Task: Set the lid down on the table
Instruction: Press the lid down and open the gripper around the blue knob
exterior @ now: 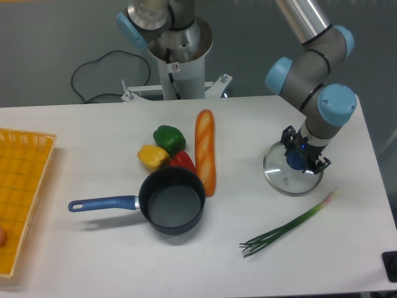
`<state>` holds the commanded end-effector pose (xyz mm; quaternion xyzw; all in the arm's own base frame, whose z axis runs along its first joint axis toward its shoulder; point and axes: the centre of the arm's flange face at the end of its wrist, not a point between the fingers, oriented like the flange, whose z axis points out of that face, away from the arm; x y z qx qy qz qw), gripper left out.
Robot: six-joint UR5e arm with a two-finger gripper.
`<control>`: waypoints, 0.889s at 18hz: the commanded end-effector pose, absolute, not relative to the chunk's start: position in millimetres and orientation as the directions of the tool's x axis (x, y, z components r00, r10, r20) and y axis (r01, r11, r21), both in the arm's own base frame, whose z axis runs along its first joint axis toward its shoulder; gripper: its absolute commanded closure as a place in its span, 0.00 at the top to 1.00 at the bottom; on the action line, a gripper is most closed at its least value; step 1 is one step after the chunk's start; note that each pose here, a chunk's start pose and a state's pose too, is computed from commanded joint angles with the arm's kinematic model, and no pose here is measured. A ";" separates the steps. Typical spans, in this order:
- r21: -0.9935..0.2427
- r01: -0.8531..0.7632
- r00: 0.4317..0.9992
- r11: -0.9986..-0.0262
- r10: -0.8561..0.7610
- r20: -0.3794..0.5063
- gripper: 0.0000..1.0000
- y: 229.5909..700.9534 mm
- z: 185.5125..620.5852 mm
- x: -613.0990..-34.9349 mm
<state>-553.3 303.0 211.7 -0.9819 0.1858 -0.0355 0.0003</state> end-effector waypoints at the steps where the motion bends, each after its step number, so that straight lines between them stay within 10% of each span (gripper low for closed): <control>1: -0.014 -0.365 0.928 -0.931 -0.365 0.071 0.35 303.0 210.7 -553.3; 16: -0.014 -0.365 0.928 -0.931 -0.365 0.074 0.59 303.0 209.6 -553.2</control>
